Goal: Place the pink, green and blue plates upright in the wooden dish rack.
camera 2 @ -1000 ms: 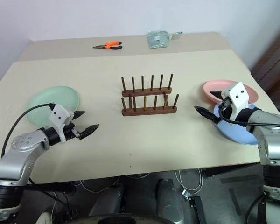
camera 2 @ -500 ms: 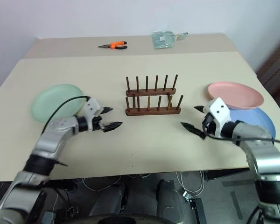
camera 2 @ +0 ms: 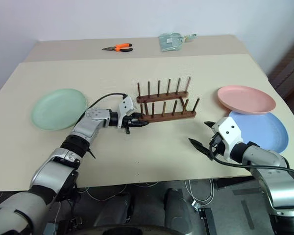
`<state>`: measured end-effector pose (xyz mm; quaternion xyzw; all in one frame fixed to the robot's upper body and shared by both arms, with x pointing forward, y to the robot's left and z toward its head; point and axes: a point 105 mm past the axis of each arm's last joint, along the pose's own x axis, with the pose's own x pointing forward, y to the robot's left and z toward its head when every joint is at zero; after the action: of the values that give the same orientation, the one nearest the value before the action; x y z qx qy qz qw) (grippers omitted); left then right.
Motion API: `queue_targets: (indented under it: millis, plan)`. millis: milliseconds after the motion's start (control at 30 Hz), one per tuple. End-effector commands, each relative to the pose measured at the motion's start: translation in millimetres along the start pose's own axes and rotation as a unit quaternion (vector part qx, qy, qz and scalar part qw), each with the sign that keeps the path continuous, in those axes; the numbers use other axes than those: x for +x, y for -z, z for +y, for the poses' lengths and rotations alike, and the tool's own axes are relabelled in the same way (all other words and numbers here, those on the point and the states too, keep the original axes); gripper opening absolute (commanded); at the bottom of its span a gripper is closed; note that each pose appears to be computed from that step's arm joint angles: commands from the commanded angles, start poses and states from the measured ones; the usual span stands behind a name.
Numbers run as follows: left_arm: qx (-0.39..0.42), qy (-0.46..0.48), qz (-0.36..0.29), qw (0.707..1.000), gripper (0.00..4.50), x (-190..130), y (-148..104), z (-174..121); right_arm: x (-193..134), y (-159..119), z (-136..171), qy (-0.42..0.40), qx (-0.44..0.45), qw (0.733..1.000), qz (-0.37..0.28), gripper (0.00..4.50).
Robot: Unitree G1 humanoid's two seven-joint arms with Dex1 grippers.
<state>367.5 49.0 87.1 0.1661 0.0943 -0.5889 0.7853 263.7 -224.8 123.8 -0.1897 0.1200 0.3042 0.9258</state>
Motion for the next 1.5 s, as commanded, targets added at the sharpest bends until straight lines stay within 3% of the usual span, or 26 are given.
queue_targets:
  millis: [33, 367, 433, 467, 567, 600, 633, 700, 800, 833, 967, 1100, 1267, 1500]
  plan:
    - [0.026, 0.045, 0.009, 0.999, 0.79, -2.7, 0.8, -18.5, -13.5, -6.1, -8.5, 0.008, -0.026, 1.0, 0.005, 4.5]
    - [0.063, 0.105, 0.033, 0.992, 0.79, -19.3, 5.5, -53.1, -32.0, 9.9, -7.2, -0.01, -0.021, 0.998, 0.051, 4.5]
    - [0.056, 0.1, 0.043, 0.992, 1.9, -21.6, 9.0, -52.2, -31.4, 11.4, -6.6, -0.011, -0.023, 0.998, 0.054, 4.5]
    - [0.051, 0.093, 0.045, 0.993, 2.24, -22.4, 9.6, -50.0, -30.3, 12.2, -7.2, -0.01, -0.022, 0.998, 0.056, 4.5]
    - [0.038, 0.053, 0.058, 0.996, 3.7, -32.3, 13.7, -39.2, -29.3, 17.2, -3.7, -0.022, -0.012, 0.997, 0.068, 3.65]
    - [0.032, 0.039, 0.063, 0.997, 4.24, -37.4, 15.8, -36.1, -29.8, 18.0, 1.1, -0.034, -0.011, 0.997, 0.071, 3.15]
    - [0.023, 0.027, 0.061, 0.998, 4.5, -45.3, 16.9, -34.7, -29.2, 17.5, 5.4, -0.043, -0.009, 0.997, 0.07, 2.74]
    - [-0.009, 0.016, 0.054, 0.998, 4.5, -60.7, 18.9, -37.0, -27.2, 16.4, 12.8, -0.057, -0.004, 0.996, 0.067, 1.83]
    - [-0.045, 0.015, 0.06, 0.997, 3.23, -80.5, 23.4, -50.9, -19.5, 20.1, 25.5, -0.079, -0.017, 0.994, 0.075, 0.29]
    - [-0.048, 0.02, 0.063, 0.997, 2.72, -82.9, 23.8, -56.2, -17.0, 21.8, 27.1, -0.081, -0.023, 0.993, 0.078, 0.0]
    - [-0.039, 0.034, 0.038, 0.998, 0.78, -62.5, 10.2, -81.9, 6.5, 34.2, 25.5, -0.062, -0.054, 0.992, 0.092, 0.0]
    - [-0.011, 0.03, 0.042, 0.999, 0.78, -35.5, 6.1, -93.8, 25.1, 42.1, 20.8, -0.046, -0.074, 0.991, 0.104, 0.0]
    - [-0.001, -0.075, 0.066, 0.995, 0.78, -14.6, 16.6, -62.2, 53.8, 29.6, 8.1, -0.005, -0.096, 0.992, 0.078, 0.0]
    - [-0.003, -0.168, 0.082, 0.982, 0.78, -19.4, 29.8, -24.0, 87.0, 15.0, -7.5, 0.034, -0.107, 0.993, 0.047, 0.0]
